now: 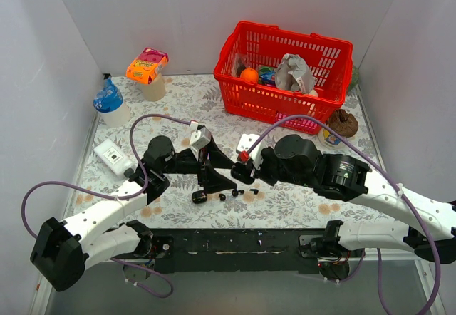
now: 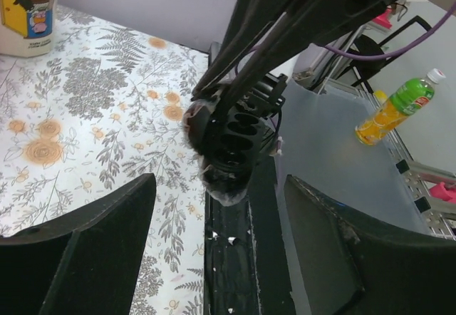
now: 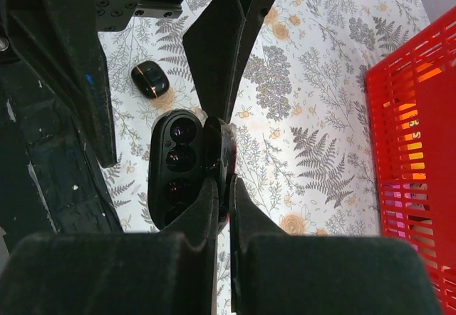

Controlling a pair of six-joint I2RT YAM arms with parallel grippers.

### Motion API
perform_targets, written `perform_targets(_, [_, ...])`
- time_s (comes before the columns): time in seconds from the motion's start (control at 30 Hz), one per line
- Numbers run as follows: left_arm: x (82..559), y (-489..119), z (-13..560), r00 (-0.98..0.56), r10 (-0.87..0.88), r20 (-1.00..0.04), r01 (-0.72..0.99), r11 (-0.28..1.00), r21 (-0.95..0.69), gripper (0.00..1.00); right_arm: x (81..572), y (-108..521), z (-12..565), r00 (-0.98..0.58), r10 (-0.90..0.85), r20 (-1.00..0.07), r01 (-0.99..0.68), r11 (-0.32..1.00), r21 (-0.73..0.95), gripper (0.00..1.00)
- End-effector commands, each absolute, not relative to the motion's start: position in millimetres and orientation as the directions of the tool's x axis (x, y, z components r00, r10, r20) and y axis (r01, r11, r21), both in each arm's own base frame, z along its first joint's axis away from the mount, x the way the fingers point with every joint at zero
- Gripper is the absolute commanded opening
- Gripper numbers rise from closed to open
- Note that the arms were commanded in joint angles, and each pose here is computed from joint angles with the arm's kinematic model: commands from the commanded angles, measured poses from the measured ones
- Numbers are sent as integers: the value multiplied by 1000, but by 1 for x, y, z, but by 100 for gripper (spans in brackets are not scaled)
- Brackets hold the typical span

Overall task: Insert the wireless bluetooth earbuds into the charging case
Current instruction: Adjust the charging case.

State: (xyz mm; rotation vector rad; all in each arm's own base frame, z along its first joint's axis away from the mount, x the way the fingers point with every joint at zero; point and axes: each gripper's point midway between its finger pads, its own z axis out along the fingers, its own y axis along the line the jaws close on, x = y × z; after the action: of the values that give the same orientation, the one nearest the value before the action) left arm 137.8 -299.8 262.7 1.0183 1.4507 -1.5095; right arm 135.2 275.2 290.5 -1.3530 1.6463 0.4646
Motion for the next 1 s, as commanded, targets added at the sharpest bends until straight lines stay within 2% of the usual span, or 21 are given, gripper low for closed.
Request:
perform_targets(0.0, [126,-299,279,-328,-48,-943,939,-121,-321,71,141,286,304,40,-502,-864,-898,361,-252,1])
perform_targets(0.13, [122,-297,276,-339,-60,-939,935,-127,-330,68,143,292,307,38,-492,-870,-898,365,-246,1])
perform_targets(0.3, [121,-297,274,-334,-60,-941,937,-133,-324,57,144,299,308,33,-482,-875,-900,366,-235,1])
perform_targets(0.33, [121,-297,273,-332,-59,-941,937,-134,-322,53,144,301,306,31,-485,-874,-902,363,-233,1])
perform_targets(0.53, [121,-296,273,-331,-81,-940,939,-132,-319,45,144,305,306,27,-484,-875,-905,361,-227,1])
perform_targets(0.8, [123,-295,270,-341,-90,-936,937,-108,-331,52,145,305,308,19,-476,-879,-901,374,-222,1])
perform_targets(0.97, [125,-295,270,-349,-97,-932,935,-99,-340,51,142,307,310,18,-460,-888,-907,365,-208,1])
